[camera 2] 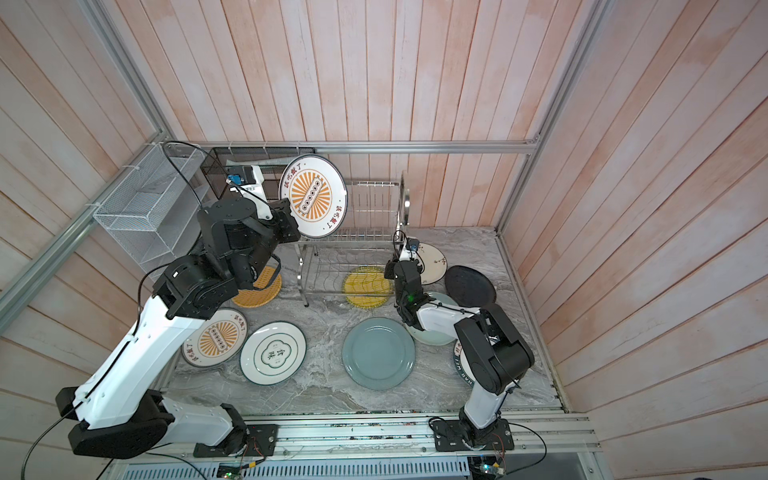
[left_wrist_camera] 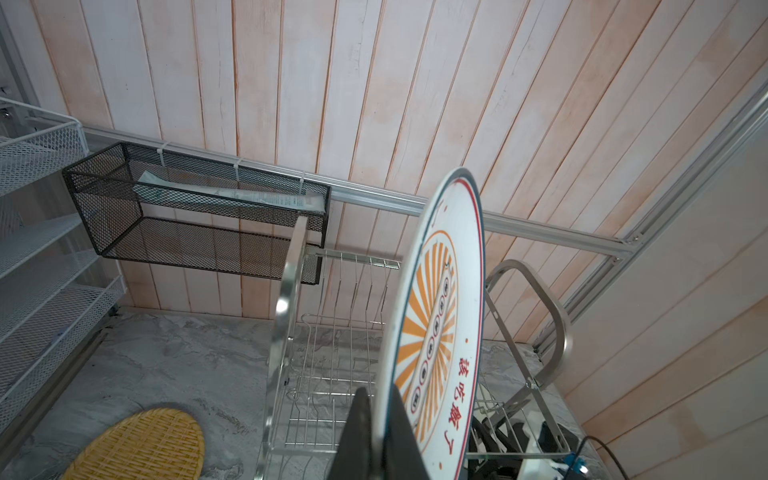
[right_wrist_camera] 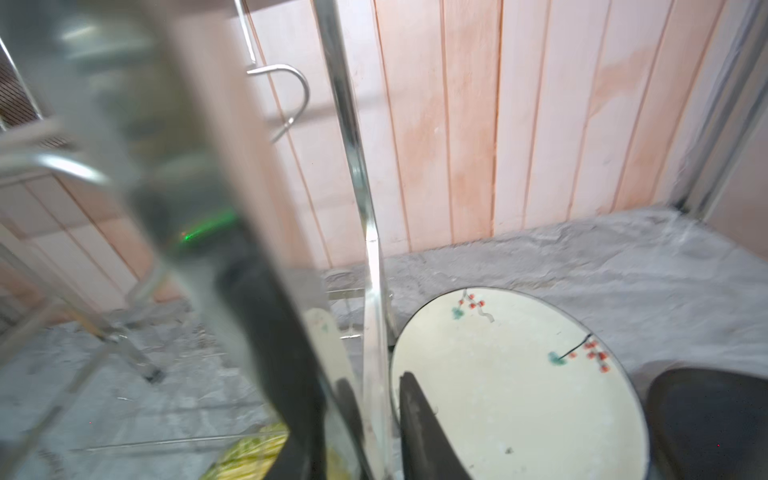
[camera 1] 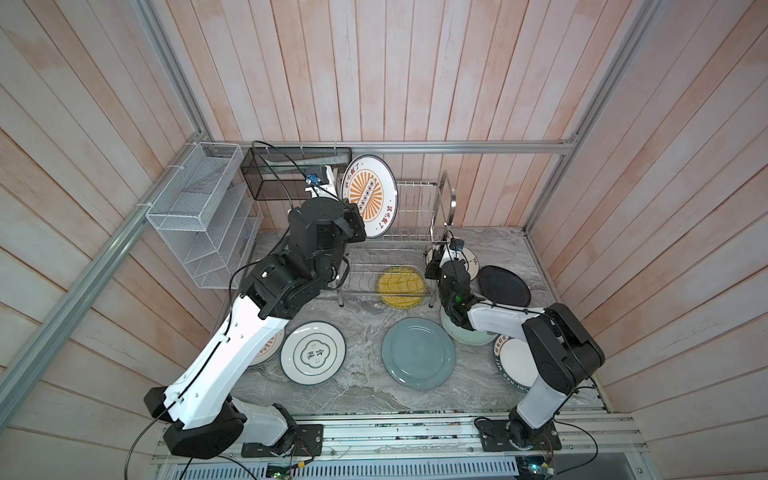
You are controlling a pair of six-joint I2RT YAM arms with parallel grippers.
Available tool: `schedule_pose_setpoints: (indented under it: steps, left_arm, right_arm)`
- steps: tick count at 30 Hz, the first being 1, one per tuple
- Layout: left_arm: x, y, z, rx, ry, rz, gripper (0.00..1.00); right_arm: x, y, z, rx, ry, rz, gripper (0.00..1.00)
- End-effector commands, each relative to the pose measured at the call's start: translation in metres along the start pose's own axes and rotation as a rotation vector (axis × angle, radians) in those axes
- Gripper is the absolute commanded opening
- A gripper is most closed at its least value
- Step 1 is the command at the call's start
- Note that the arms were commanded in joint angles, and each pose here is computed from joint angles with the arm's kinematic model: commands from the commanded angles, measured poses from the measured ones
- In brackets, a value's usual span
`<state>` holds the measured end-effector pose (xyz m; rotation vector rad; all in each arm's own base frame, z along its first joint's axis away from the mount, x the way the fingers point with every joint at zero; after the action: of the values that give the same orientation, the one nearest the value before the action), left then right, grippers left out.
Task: Load the plates into the dish rack
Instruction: 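Raise the plate with the left gripper over the rack while the right arm withdraws, then lower the sunburst plate into the rack slots with the left gripper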
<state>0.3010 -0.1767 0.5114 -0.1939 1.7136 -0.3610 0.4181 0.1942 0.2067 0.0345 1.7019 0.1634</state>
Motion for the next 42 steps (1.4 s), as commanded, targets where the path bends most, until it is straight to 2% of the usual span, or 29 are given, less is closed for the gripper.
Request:
schedule_pose_setpoints:
  steps: [1,4,7,15,21,23,30,42]
  left_arm:
    - [-0.024,0.003,-0.001,-0.021,-0.082,0.005,0.0]
    - [-0.031,0.003,0.003,-0.049,-0.104,0.04,0.0]
    - [-0.037,0.004,0.006,-0.1,-0.128,0.083,0.0]
    - [-0.058,0.005,0.013,-0.221,-0.209,0.217,0.0]
    - [-0.054,0.007,0.026,-0.283,-0.211,0.307,0.0]
    - [-0.05,0.01,0.034,-0.285,-0.19,0.32,0.0]
    - [-0.023,0.031,0.076,-0.261,-0.05,0.313,0.0]
    - [0.015,0.048,0.115,-0.325,0.052,0.371,0.0]
  right_arm:
    - [-0.005,0.004,-0.011,-0.051,0.012,0.016,0.47]
    - [-0.01,0.007,-0.016,-0.092,0.014,-0.014,0.63]
    - [-0.017,0.01,-0.024,-0.141,0.01,-0.021,0.72]
    - [-0.042,0.01,-0.06,-0.232,-0.003,-0.01,0.83]
    - [-0.05,-0.006,-0.094,-0.236,0.006,-0.013,0.89]
    - [-0.053,-0.01,-0.103,-0.241,0.011,-0.013,0.97]
    - [-0.066,-0.02,-0.132,-0.257,0.018,0.033,0.98]
    - [-0.063,-0.019,-0.145,-0.302,0.061,0.05,0.98]
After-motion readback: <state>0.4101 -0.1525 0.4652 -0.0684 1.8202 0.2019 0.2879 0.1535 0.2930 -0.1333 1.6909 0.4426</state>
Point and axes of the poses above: each gripper's point midway between its finger pads, its own z axis out along the fingers, its own y axis along the line the jaws close on, x = y × z, the point moved 4 cm from there along -z, back along the fingers, and after that the axes turned 7 degrees about -z, right-handed, at the moved point
